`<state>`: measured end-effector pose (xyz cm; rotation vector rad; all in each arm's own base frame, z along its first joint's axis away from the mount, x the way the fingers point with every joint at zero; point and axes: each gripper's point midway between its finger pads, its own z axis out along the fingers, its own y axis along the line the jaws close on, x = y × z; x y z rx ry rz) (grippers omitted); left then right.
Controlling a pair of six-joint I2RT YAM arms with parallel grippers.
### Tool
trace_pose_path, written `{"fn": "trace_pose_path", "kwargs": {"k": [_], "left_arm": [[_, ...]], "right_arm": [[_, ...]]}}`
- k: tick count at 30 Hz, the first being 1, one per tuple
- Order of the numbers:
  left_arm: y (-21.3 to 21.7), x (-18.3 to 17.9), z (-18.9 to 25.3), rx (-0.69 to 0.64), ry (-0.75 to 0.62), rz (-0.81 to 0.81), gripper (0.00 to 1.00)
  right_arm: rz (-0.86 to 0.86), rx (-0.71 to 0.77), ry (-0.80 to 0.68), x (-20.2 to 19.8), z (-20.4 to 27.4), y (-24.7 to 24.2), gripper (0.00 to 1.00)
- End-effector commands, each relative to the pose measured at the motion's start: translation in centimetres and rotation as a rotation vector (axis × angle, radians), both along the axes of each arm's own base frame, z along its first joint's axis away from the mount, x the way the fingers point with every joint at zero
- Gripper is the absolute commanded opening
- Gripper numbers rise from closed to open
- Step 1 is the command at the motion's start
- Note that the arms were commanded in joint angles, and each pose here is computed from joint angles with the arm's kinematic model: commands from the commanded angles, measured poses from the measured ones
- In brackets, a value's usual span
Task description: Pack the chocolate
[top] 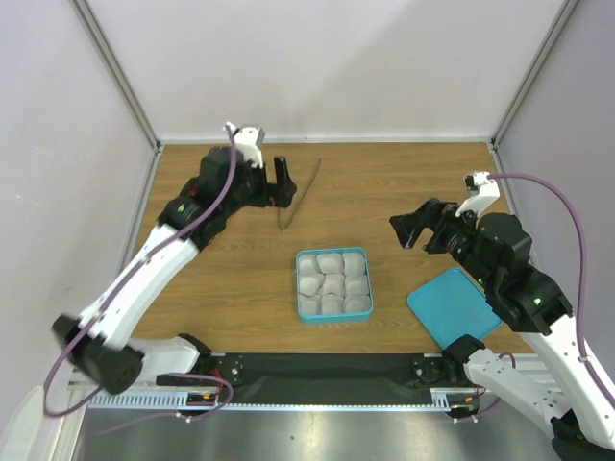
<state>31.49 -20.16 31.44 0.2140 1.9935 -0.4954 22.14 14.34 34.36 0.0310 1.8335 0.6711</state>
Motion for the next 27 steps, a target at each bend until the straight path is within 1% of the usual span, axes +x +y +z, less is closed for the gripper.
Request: {"fn": "trace_pose_path", "kwargs": {"k": [1,2,3,5,6,7,10,11,13,14,15,17,18,20,27], "left_arm": [[1.2,5.1,-3.2,0.083,0.079,0.055,1.00],[1.0,6.2,-3.3,0.082,0.084,0.061,1.00],[0.8,7.8,-6.0,0.115,0.139,0.069,1.00],[0.6,9.7,-6.9,0.123,0.157,0.079,1.00],[0.4,10.6,-8.2,0.135,0.182,0.083,0.99],[0.1,11.7,-10.8,0.162,0.233,0.085,0.98],[-0.2,14.1,-13.1,0.192,0.259,0.096,0.97],[-0.6,15.3,-15.0,0.212,0.290,0.091,0.97],[-1.2,16.1,-16.8,0.230,0.328,0.080,0.95],[-1.5,16.8,-16.4,0.228,0.327,0.078,0.94],[-1.8,17.2,-18.1,0.240,0.356,0.074,0.94],[-1.7,18.0,-18.2,0.249,0.356,0.096,0.94],[-1.6,18.1,-19.1,0.264,0.373,0.109,0.94],[-1.1,18.5,-19.4,0.282,0.377,0.144,0.94],[-1.0,18.9,-22.1,0.305,0.416,0.152,0.93]], "right_arm": [[0.068,-0.022,-0.021,0.1,-0.4,1.1,1.00],[0.082,-0.024,-0.028,-0.1,-0.3,1.2,1.00],[0.091,-0.022,-0.030,-0.2,-0.3,1.4,1.00],[0.099,-0.012,-0.047,-0.4,0.1,1.4,1.00],[0.108,-0.007,-0.053,-0.6,0.2,1.5,1.00],[0.110,-0.001,-0.059,-0.6,0.3,1.5,1.00],[0.120,0.012,-0.073,-0.9,0.6,1.6,1.00],[0.121,0.013,-0.074,-0.9,0.4,1.6,1.00],[0.121,0.011,-0.079,-0.9,0.3,1.6,1.00],[0.121,0.008,-0.077,-0.9,0.2,1.5,1.00],[0.122,0.006,-0.080,-0.9,0.2,1.5,1.00],[0.119,-0.007,-0.082,-0.8,-0.1,1.4,1.00],[0.115,-0.010,-0.085,-0.8,-0.1,1.3,1.00],[0.101,-0.025,-0.088,-0.6,-0.3,1.0,1.00],[0.099,-0.035,-0.088,-0.4,-0.6,1.1,1.00]]}}
